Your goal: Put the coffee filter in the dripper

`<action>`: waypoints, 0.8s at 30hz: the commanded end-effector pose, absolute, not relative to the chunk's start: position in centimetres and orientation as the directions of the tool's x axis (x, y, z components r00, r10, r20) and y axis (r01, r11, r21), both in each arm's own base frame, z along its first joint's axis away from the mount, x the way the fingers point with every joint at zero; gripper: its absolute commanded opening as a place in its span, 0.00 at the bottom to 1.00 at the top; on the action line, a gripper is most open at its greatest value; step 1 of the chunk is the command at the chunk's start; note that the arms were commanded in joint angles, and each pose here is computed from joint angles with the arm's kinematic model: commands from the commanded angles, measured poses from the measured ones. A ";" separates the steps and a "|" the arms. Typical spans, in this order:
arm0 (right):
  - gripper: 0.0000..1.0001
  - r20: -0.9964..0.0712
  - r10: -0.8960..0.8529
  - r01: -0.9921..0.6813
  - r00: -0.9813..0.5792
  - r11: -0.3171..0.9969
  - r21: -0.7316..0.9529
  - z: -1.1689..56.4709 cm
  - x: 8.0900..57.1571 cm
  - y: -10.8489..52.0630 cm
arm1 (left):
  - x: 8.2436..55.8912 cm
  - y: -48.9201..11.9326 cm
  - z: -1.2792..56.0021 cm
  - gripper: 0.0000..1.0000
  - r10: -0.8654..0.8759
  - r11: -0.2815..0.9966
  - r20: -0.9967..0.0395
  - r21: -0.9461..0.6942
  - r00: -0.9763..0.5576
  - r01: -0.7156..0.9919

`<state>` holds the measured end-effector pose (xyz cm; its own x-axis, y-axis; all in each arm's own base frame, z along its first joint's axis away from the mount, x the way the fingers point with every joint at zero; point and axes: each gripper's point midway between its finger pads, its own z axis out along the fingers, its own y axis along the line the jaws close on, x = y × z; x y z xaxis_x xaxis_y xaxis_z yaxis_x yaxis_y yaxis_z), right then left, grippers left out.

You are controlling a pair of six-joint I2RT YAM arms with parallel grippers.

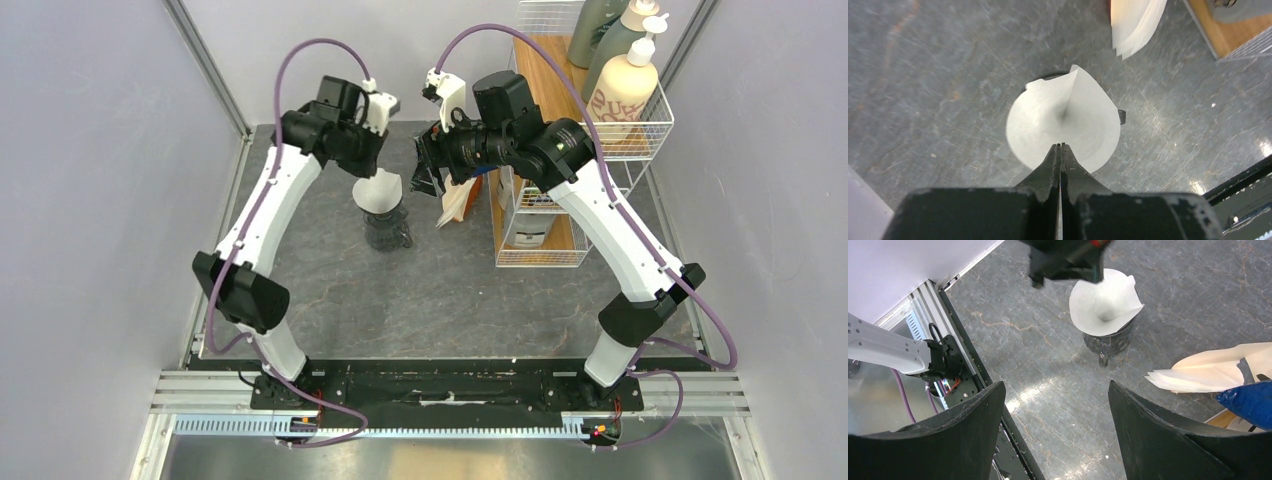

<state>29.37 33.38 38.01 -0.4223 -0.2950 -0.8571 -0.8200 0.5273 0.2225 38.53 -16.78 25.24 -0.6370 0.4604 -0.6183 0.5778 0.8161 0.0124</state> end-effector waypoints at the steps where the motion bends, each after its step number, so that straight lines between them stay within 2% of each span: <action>1: 0.83 -0.888 -0.272 -0.844 -0.370 0.497 0.199 39.9 28.7 33.2 | 37.0 -15.6 32.1 0.02 0.358 0.844 -0.730 -0.013 -0.582 0.536; 8: 0.82 -0.895 -0.277 -0.856 -0.348 0.484 0.183 39.8 28.1 32.8 | 33.5 -14.5 36.5 0.03 0.268 0.836 -0.805 -0.078 -0.529 0.543; 11: 0.81 -0.897 -0.275 -0.855 -0.347 0.486 0.182 39.3 27.6 32.4 | 31.9 -13.0 36.9 0.09 0.262 0.850 -0.815 -0.059 -0.516 0.524; 13: 0.81 -0.899 -0.270 -0.851 -0.345 0.494 0.178 39.0 27.4 31.9 | 30.7 -11.9 36.4 0.18 0.257 0.862 -0.810 -0.055 -0.528 0.504; 14: 0.81 -0.900 -0.270 -0.851 -0.343 0.495 0.176 38.8 27.1 31.7 | 30.0 -11.4 36.2 0.26 0.251 0.868 -0.806 -0.058 -0.536 0.494; 16: 0.81 -0.899 -0.270 -0.849 -0.344 0.499 0.175 38.4 26.7 31.2 | 28.8 -10.6 35.6 0.54 0.234 0.878 -0.800 -0.070 -0.553 0.473; 17: 0.81 -0.898 -0.270 -0.848 -0.346 0.499 0.177 38.2 26.4 31.0 | 28.1 -10.3 35.3 0.72 0.227 0.882 -0.797 -0.076 -0.560 0.465; 18: 0.81 -0.893 -0.275 -0.846 -0.357 0.500 0.185 37.7 26.0 30.7 | 27.4 -9.9 34.9 0.83 0.221 0.885 -0.792 -0.082 -0.568 0.459; 24: 0.86 -0.863 -0.317 -0.840 -0.394 0.506 0.198 34.5 24.1 29.8 | 23.4 -7.9 30.5 0.89 0.179 0.917 -0.710 -0.131 -0.681 0.377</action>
<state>24.92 29.85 34.23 -0.4322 -0.3296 -0.8394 -0.8253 0.5197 0.2209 26.04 -8.57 33.27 -0.5950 0.2236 -0.7720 0.4274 0.9015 -0.0684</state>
